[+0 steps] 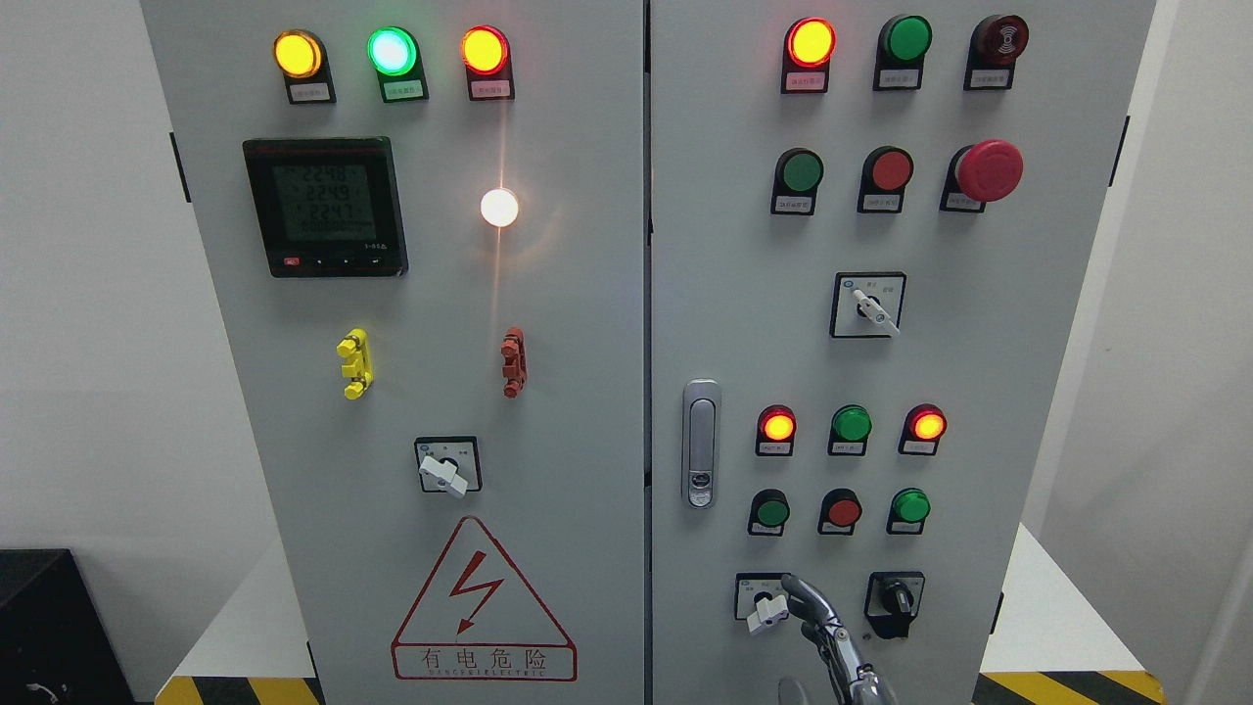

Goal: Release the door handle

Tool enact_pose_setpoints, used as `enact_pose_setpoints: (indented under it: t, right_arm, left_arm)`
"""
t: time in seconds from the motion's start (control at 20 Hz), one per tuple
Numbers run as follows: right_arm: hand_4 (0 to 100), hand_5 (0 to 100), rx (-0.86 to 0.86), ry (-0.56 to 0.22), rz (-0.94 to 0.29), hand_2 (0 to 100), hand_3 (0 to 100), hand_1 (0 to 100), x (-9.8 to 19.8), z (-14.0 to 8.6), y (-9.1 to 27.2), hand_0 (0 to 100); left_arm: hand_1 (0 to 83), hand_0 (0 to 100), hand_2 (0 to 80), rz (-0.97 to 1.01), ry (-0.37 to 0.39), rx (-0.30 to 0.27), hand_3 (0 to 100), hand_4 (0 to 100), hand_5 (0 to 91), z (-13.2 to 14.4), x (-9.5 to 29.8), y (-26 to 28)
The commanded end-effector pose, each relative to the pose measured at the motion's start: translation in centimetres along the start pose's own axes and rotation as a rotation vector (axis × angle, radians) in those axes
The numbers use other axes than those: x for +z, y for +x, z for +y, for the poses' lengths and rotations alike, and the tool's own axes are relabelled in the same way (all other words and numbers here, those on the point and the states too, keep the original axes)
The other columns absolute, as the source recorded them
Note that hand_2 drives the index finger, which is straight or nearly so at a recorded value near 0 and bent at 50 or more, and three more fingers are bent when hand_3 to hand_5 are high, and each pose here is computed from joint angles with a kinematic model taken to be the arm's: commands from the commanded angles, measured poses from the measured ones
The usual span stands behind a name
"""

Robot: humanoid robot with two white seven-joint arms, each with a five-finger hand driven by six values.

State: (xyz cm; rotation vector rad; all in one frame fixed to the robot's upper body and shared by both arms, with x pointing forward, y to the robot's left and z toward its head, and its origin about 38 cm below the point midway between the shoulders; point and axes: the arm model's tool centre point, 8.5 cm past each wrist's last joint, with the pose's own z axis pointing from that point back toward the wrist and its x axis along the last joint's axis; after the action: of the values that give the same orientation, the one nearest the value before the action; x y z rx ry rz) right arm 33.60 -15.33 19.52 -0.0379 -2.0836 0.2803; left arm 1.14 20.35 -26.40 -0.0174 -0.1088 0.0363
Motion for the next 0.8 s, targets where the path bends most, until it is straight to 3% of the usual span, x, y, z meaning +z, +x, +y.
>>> enact_pose_setpoints:
  t: [0.0,0.1,0.25,0.75]
  right_arm:
    - [87,92,0.023,-0.019,0.006,0,80,23,-1.0,-0.2,0.3,39]
    - [96,100,0.081,-0.025,0.013,0,89,24,-1.3,-0.3,0.3,40]
    - [100,100,0.186,-0.014,0.022,0,98,26,-1.2,-0.1,0.1,39]
    - [100,100,0.507,-0.025,0.005,4,100,28,-2.6,0.0,-0.6,33]
  left_arm:
    - [55.6,12,0.0,0.003,0.004,-0.003,0,0,0.0,0.1,0.0,0.7]
    - [55.6,12,0.0,0.003,0.004,-0.003,0,0,0.0,0.1,0.0,0.7]
    - [55.6,12,0.0,0.003,0.004,-0.003,0,0,0.0,0.1,0.0,0.7]
    - [55.6,12,0.0,0.003,0.004,-0.003,0,0,0.0,0.1,0.0,0.7]
